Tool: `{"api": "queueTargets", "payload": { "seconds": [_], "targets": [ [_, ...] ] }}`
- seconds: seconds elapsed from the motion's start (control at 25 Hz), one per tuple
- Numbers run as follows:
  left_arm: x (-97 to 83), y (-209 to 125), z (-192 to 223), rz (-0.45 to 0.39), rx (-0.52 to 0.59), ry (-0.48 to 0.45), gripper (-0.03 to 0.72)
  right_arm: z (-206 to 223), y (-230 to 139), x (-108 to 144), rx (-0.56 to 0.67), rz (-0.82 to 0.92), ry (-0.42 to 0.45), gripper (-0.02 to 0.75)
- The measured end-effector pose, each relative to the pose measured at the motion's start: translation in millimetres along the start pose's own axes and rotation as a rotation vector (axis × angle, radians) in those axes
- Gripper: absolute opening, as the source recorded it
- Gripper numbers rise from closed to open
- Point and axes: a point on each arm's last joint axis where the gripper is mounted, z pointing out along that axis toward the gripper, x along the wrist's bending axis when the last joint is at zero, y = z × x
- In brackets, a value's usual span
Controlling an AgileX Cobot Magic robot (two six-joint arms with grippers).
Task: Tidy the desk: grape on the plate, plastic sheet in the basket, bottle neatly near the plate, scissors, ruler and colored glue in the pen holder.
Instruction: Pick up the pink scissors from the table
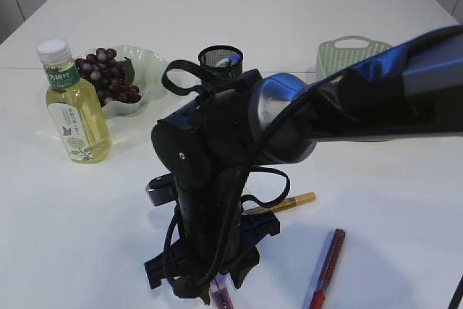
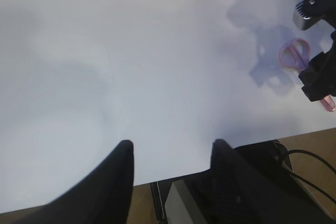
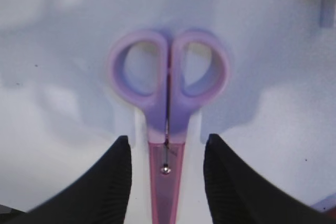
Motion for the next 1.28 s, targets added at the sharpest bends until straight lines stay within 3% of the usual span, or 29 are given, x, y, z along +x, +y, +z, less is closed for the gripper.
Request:
{"api": "queueTargets", "payload": {
  "seconds": [1.28],
  "targets": [
    [0.0, 0.0, 0.0, 0.0, 0.0, 0.0, 0.35, 8.9, -0.7, 1.1, 0.038, 0.013, 0.004, 0.351]
  ]
}}
